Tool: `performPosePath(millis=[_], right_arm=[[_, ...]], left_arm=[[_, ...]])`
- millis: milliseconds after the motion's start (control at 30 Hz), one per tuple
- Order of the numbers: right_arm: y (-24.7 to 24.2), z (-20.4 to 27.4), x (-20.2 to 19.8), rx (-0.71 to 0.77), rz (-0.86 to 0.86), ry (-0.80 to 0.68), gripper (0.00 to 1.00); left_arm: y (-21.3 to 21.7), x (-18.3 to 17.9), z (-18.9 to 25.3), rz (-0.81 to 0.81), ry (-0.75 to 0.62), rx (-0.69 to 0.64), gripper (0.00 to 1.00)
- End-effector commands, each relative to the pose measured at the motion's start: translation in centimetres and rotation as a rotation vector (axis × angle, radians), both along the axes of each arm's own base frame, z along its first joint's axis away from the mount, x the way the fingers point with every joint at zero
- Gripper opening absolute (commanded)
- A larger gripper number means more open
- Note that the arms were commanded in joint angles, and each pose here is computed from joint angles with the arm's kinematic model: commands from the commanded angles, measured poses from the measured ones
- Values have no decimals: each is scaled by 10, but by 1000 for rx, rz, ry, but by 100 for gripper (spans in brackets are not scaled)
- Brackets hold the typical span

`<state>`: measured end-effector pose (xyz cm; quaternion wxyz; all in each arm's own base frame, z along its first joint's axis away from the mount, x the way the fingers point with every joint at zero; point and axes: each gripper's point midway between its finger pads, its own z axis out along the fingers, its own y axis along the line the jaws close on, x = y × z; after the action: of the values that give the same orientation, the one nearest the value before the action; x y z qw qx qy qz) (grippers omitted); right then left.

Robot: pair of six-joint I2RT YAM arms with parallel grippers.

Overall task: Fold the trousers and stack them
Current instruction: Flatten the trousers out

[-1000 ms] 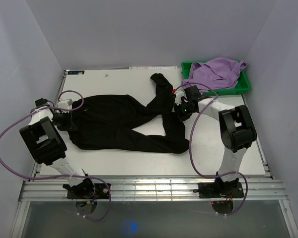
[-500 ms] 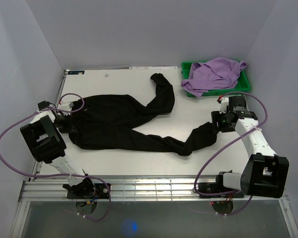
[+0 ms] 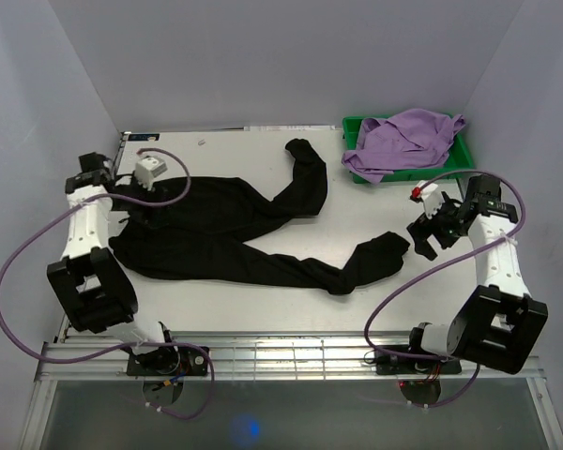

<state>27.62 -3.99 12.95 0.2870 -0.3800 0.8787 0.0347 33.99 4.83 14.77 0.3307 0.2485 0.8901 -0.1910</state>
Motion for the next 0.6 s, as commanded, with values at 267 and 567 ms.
performPosePath(millis=[267,567], right_arm=[[46,-24,64,299,203,40,97],[51,-74,58,319,129,199,88]], left_arm=[[-210,-59,-10,-727,-99,47,81],[-262,-55,-81,-946,-69,268,78]])
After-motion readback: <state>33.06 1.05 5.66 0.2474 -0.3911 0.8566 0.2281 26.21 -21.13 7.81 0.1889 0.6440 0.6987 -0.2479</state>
